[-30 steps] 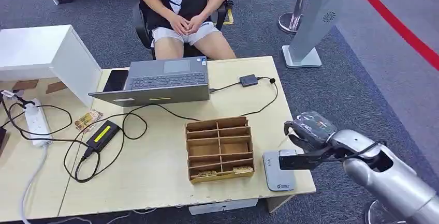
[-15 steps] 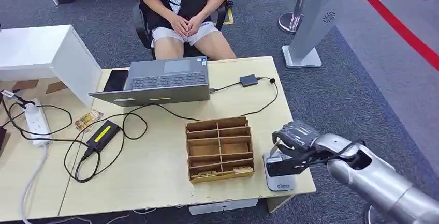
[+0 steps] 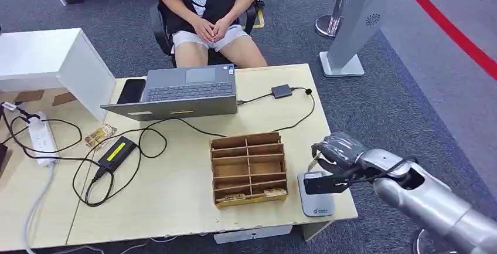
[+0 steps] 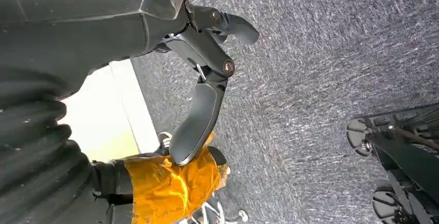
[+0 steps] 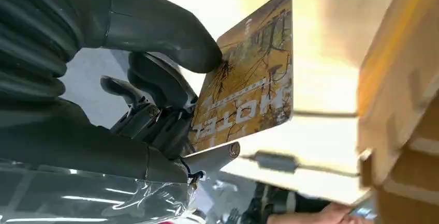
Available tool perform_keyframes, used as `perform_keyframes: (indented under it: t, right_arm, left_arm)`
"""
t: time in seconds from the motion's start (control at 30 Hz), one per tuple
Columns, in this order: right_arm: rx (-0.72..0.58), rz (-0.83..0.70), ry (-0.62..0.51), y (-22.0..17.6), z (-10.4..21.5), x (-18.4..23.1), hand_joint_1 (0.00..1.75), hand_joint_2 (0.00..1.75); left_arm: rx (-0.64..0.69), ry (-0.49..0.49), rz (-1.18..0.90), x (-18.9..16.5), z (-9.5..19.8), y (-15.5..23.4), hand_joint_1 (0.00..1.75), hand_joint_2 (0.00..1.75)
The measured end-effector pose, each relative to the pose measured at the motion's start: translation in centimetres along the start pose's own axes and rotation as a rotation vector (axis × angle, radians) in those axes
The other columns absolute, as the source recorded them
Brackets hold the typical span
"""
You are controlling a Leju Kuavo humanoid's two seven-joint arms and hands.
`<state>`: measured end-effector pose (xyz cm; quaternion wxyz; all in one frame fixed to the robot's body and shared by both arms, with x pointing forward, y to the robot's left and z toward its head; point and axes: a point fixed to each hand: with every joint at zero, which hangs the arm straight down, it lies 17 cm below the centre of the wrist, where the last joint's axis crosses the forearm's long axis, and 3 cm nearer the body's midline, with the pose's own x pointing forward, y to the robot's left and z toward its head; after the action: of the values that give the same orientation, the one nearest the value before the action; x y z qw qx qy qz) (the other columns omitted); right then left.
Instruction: Pass the card to the sensor for recognition and then transmit it.
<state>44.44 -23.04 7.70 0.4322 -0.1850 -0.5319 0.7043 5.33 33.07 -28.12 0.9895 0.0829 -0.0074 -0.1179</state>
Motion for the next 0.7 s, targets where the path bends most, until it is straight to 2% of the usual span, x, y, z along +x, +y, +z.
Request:
perform_keyframes:
  t: [0.13,0.4,0.57,0.7]
  right_arm:
    - [-0.051,0.005,0.011,-2.6,1.0,-0.9,1.75,1.75]
    - [-0.190,0.050,0.028,-13.0,1.4,-1.8,1.75,1.75]
    - [-0.261,0.097,0.056,-19.4,-2.2,0.2,1.75,1.75]
    - [-0.287,0.099,0.022,-22.1,-4.3,2.8,1.75,1.75]
  left_arm:
    - [0.000,-0.005,0.000,0.1,0.0,0.0,0.00,1.75]
    - [0.003,-0.010,-0.018,0.2,0.0,0.1,0.00,1.75]
    - [0.004,-0.015,-0.051,1.0,0.1,0.3,0.00,1.75]
    - [0.007,-0.024,-0.053,1.8,0.2,0.5,0.00,1.75]
